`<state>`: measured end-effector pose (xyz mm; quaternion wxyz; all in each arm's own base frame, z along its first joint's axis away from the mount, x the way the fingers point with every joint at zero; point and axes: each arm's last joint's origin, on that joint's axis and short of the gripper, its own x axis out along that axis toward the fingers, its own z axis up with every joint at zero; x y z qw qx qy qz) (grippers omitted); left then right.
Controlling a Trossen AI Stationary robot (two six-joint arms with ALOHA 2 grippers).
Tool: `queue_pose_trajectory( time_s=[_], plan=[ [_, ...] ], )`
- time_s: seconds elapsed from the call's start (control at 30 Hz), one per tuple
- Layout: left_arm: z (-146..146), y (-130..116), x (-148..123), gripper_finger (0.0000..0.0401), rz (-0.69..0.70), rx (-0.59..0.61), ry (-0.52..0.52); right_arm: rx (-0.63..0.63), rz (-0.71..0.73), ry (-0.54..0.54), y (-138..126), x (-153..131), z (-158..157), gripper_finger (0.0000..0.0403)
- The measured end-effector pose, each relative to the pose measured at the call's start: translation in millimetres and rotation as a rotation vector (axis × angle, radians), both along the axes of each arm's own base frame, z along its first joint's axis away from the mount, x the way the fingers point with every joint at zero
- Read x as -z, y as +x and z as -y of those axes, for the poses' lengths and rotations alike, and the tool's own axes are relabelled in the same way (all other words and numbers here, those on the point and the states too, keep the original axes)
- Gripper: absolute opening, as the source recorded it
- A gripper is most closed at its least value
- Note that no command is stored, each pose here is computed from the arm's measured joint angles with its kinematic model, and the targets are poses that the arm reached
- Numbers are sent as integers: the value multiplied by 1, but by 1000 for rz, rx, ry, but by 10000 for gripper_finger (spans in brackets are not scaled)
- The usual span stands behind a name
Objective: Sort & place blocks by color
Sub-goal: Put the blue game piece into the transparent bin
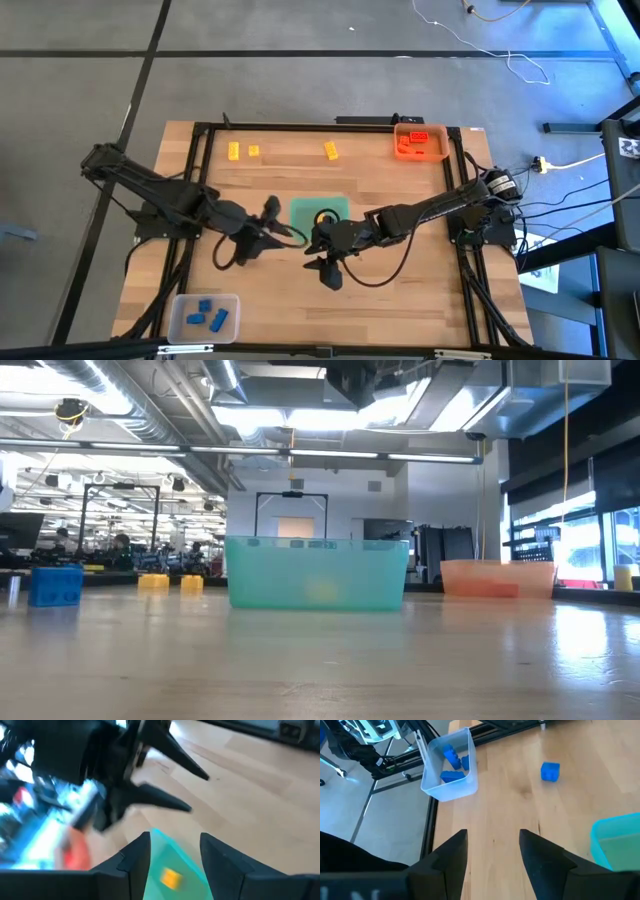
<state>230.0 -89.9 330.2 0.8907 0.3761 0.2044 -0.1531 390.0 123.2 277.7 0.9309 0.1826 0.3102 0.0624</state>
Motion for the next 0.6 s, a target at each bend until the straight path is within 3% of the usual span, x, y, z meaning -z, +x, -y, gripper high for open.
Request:
queue_pose_trajectory(
  time_s=[0.3, 0.43, 0.6],
  plan=[
    [-2, -36, 7, 161, -236, -247, -287, -16, -22, 3, -1, 2, 0, 179],
    [1, -46, 14, 161, -361, -328, -372, -10, -30, 4, -1, 2, 1, 179],
    [7, -49, 18, 161, -401, -360, -417, 2, -38, 0, 0, 3, 6, 179]
  ],
)
